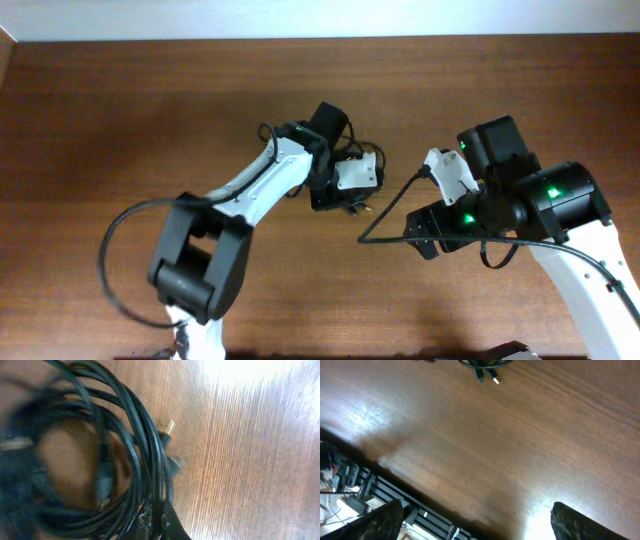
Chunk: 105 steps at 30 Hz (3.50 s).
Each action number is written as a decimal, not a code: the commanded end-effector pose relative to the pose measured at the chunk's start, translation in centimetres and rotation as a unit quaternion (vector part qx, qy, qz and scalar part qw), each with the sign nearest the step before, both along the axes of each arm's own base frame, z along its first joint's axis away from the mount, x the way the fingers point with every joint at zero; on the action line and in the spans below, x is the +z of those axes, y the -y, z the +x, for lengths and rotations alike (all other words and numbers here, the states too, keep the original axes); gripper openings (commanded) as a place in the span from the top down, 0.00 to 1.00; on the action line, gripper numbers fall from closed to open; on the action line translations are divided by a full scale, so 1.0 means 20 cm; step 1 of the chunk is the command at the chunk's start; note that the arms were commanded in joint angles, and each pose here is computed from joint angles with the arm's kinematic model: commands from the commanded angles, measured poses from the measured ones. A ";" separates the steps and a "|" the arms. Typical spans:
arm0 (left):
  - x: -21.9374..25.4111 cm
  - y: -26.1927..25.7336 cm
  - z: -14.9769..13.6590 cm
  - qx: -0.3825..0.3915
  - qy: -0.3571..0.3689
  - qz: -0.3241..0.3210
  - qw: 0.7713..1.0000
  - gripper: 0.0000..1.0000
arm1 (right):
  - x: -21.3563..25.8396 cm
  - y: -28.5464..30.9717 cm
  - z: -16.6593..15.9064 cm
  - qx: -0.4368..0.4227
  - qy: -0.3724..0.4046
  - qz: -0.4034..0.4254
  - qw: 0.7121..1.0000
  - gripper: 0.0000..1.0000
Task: Untangle cables
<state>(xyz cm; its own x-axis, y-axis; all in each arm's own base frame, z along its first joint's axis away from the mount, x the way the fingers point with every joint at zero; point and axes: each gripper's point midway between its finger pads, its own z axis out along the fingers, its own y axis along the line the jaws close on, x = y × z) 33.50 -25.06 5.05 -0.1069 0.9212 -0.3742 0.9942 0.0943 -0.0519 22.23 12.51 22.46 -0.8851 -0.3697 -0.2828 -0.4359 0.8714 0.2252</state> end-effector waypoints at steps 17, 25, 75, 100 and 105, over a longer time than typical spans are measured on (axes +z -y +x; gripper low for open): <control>1.49 -0.42 0.01 0.193 0.381 -0.057 0.902 1.00 | -0.34 -0.12 0.62 -0.026 0.087 -0.033 0.995 0.16; 1.40 -0.41 0.00 0.192 0.347 -0.048 0.917 0.02 | -0.47 -0.33 0.62 -0.005 0.016 0.069 0.997 0.01; 1.57 -0.58 -0.19 0.306 0.338 -0.092 0.885 0.01 | -0.24 -0.63 0.63 0.021 0.080 0.120 0.989 0.96; 1.36 -0.17 0.13 0.242 0.279 -0.165 0.915 0.02 | 1.28 -0.27 0.07 0.022 0.294 0.185 0.937 0.96; 1.45 -0.07 0.12 0.209 0.279 -0.224 0.910 0.16 | 1.32 -0.23 0.01 0.023 0.310 0.192 0.931 0.96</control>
<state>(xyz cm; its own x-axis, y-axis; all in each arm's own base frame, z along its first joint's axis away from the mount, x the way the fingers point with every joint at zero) 36.39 -22.25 33.33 -0.1313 0.6258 -0.7689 0.7194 0.5937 0.3604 24.25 17.53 47.11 -0.5485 -0.1801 -0.8165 -0.5834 0.7820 0.2194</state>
